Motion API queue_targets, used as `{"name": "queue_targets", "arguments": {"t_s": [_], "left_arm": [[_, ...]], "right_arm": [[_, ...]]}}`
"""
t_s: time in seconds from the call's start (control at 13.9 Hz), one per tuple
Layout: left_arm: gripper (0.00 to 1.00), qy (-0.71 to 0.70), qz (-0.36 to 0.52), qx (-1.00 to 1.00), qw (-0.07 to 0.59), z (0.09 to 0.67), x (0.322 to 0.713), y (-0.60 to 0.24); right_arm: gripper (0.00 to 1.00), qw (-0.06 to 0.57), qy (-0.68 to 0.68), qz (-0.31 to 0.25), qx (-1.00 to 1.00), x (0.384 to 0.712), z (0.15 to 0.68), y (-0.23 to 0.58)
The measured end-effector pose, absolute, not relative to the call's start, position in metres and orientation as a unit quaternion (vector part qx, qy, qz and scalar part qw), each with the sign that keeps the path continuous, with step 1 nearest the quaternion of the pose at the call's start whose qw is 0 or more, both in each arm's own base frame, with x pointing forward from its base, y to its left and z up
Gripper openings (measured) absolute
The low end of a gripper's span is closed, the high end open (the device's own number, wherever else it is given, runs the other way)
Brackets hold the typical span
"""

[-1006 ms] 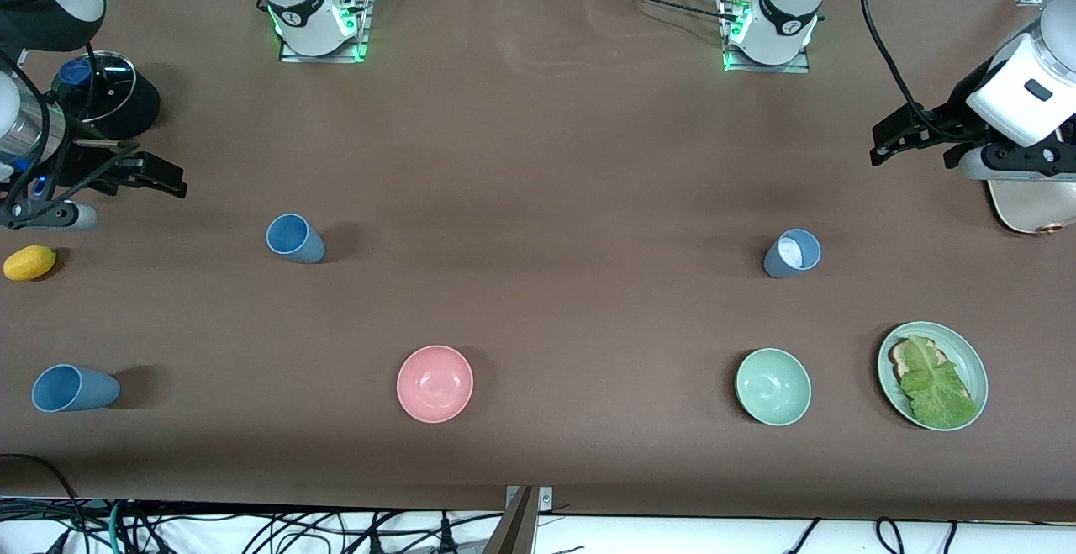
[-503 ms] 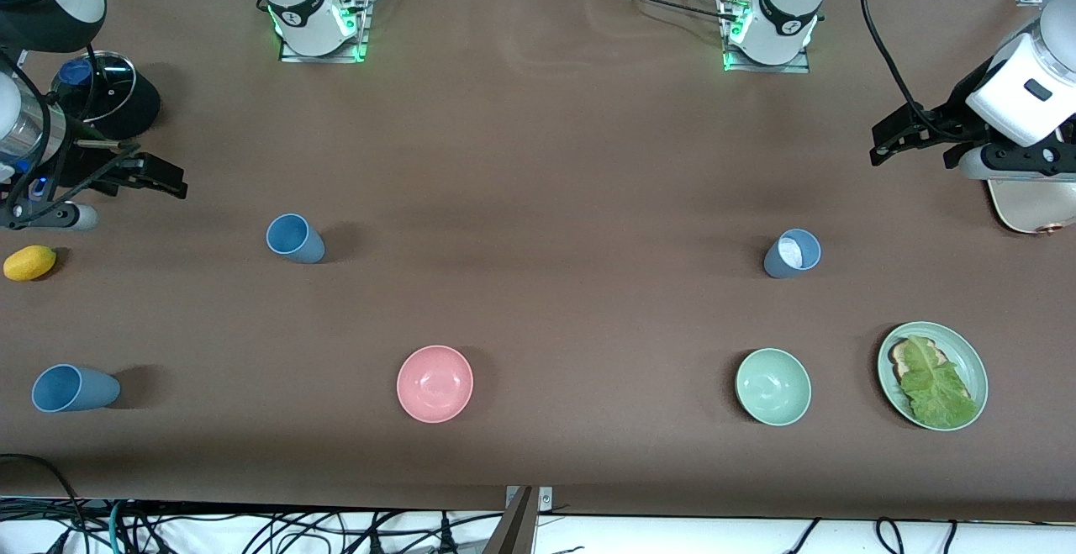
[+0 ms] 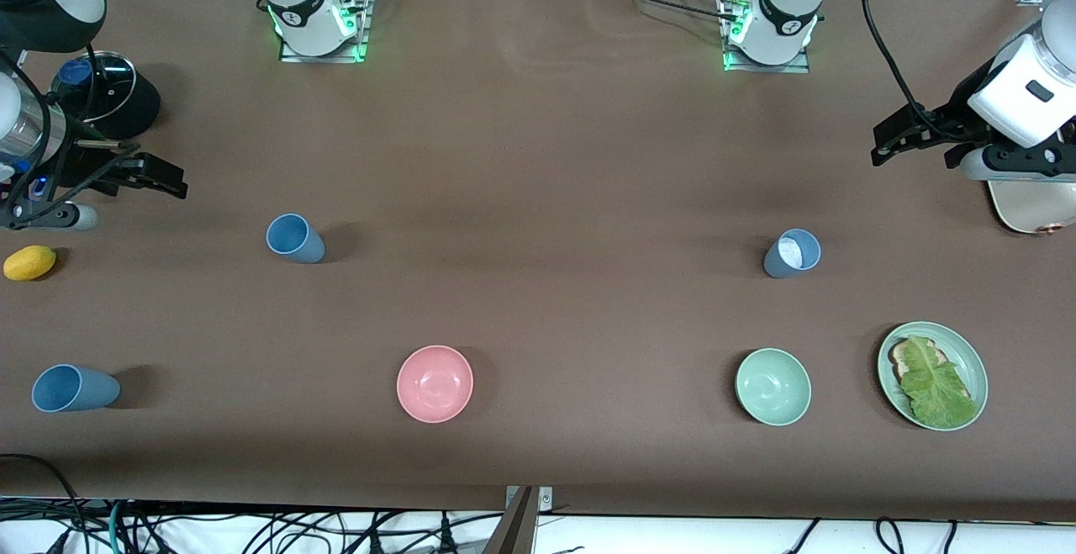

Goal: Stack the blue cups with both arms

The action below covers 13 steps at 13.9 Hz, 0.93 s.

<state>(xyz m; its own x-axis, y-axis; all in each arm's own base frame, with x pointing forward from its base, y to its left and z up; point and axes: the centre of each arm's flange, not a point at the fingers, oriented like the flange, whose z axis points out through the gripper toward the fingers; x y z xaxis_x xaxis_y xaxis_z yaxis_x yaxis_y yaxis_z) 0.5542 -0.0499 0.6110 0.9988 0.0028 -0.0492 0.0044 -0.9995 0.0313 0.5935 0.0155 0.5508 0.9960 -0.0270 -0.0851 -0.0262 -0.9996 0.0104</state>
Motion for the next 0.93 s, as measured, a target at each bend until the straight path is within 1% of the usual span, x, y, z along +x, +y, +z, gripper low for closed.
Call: {"name": "queue_targets", "arguments": {"t_s": [0.29, 0.93], "left_arm": [[1.00, 0.001, -0.066, 0.998, 0.012, 0.596, 0.550, -0.050], [1.00, 0.002, -0.064, 0.998, 0.012, 0.583, 0.559, -0.050]], "right_arm": [[1.00, 0.005, -0.013, -0.043, 0.999, 0.594, 0.551, 0.016], [1.00, 0.005, -0.017, -0.049, 0.999, 0.595, 0.544, 0.013]]}}
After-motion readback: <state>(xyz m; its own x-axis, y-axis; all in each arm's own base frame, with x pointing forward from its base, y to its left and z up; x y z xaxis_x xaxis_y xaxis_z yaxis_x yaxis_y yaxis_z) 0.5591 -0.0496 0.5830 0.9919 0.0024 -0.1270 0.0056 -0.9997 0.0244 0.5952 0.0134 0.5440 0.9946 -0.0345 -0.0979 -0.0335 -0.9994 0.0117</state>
